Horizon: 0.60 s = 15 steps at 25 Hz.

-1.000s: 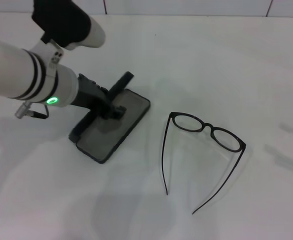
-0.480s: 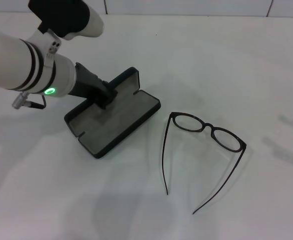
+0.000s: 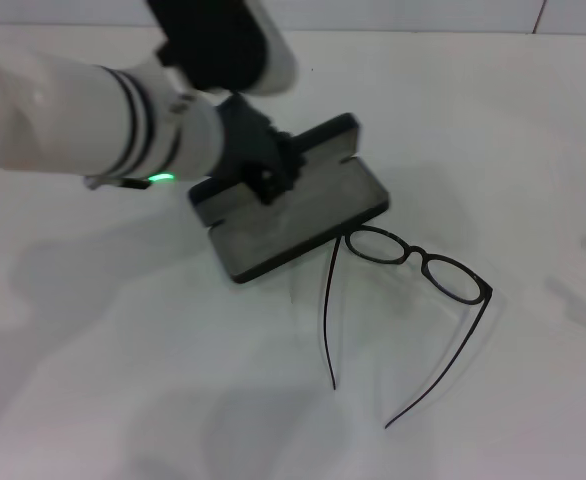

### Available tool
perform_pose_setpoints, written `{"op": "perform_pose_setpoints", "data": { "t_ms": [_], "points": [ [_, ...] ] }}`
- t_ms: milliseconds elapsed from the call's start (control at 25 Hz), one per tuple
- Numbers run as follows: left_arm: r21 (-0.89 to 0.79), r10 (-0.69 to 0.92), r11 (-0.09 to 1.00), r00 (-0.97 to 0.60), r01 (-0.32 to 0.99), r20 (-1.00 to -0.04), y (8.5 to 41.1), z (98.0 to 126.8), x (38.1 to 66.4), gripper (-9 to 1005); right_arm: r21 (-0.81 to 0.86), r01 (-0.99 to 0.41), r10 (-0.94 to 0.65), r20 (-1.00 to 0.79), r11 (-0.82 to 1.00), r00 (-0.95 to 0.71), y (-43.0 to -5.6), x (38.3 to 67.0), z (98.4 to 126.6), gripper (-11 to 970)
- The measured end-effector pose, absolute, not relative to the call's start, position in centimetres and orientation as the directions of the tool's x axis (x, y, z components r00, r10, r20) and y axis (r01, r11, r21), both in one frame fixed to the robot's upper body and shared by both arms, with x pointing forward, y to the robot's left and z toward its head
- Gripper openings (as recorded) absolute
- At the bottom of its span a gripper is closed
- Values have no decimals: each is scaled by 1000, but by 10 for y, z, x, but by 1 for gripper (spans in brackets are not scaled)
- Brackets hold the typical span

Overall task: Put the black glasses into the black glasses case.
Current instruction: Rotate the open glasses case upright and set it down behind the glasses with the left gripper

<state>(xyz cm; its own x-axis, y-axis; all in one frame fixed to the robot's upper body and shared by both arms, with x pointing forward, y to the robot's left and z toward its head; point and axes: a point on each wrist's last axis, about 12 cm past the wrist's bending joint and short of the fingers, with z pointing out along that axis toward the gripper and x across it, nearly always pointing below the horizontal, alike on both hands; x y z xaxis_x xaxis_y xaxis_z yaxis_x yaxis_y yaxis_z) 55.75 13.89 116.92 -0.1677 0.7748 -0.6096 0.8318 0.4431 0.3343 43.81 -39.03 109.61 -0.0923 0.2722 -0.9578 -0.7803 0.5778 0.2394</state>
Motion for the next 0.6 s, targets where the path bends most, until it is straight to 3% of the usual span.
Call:
{"op": "perform_pose_setpoints", "data": {
  "t_ms": [400, 600],
  "points": [
    [505, 825, 189, 143, 842, -546, 95, 1155, 546, 190, 260, -762, 280, -954, 592, -108, -393, 425, 1090, 805],
    [542, 815, 166, 195, 824, -545, 86, 1156, 543, 190, 269, -762, 290, -951, 589, -111, -394, 419, 1089, 805]
  ]
}}
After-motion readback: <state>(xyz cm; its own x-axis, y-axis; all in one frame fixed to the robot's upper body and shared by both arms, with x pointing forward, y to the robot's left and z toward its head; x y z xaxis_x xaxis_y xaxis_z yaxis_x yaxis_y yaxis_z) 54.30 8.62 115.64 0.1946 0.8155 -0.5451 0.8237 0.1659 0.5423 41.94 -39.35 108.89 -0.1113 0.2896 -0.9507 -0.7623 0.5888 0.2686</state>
